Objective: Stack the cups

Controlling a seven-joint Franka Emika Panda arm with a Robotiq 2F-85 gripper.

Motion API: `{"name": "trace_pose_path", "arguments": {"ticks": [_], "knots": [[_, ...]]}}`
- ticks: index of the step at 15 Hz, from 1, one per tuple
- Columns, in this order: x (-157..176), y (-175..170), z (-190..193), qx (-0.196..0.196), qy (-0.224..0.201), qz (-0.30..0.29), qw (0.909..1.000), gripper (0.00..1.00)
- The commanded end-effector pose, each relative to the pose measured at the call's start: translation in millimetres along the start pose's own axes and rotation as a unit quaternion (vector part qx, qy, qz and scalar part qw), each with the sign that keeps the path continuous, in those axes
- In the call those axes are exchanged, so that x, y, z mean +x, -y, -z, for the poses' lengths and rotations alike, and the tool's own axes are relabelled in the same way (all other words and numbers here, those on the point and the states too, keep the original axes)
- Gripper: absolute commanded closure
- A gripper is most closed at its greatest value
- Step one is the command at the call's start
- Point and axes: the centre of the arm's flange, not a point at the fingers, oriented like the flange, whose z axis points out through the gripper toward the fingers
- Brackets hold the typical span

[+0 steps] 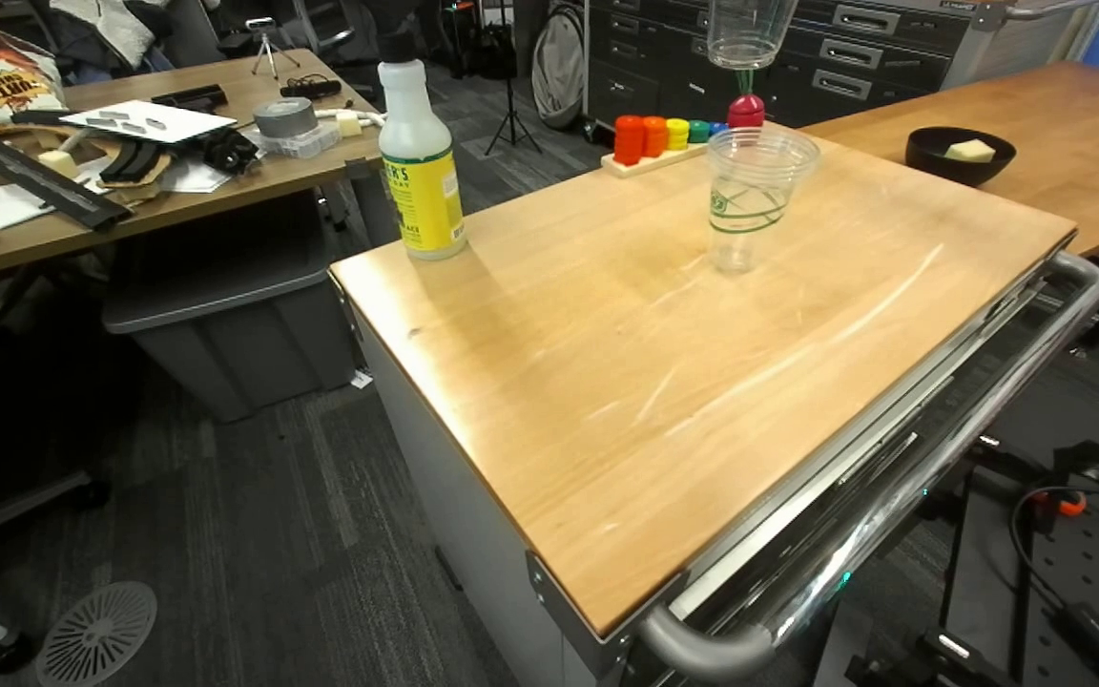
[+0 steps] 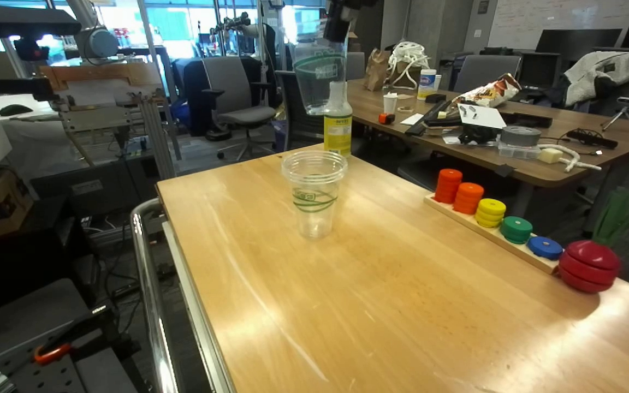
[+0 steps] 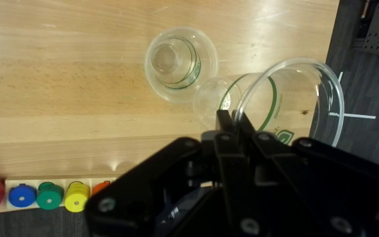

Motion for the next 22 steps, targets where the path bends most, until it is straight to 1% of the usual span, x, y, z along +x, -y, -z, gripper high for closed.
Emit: {"name": "trace_pose_path", "arguments": {"ticks": [1, 6, 10, 12, 14, 16, 17, 18, 19, 20, 22], "knots": [[-4, -20, -18, 0.003, 0.023, -0.029, 0.9993, 0.96], [4, -45, -51, 0.025, 0.064, -0.047, 0.9966, 0.96], [4, -49, -70, 0.044, 0.095, -0.048, 0.9934, 0.96], [6, -50, -77, 0.046, 0.096, -0.044, 0.9934, 0.96], [6, -53, -82, 0.037, 0.092, -0.042, 0.9942, 0.95], [5, -55, -84, 0.037, 0.088, -0.039, 0.9947, 0.94], [4, -55, -86, 0.037, 0.084, -0.036, 0.9951, 0.68], [4, -56, -88, 0.037, 0.077, -0.033, 0.9958, 0.68], [3, -57, -90, 0.04, 0.069, -0.032, 0.9963, 0.64], [2, -58, -92, 0.041, 0.061, -0.031, 0.9968, 0.55], [-2, -60, -97, 0.046, 0.044, -0.027, 0.9976, 0.4]]}}
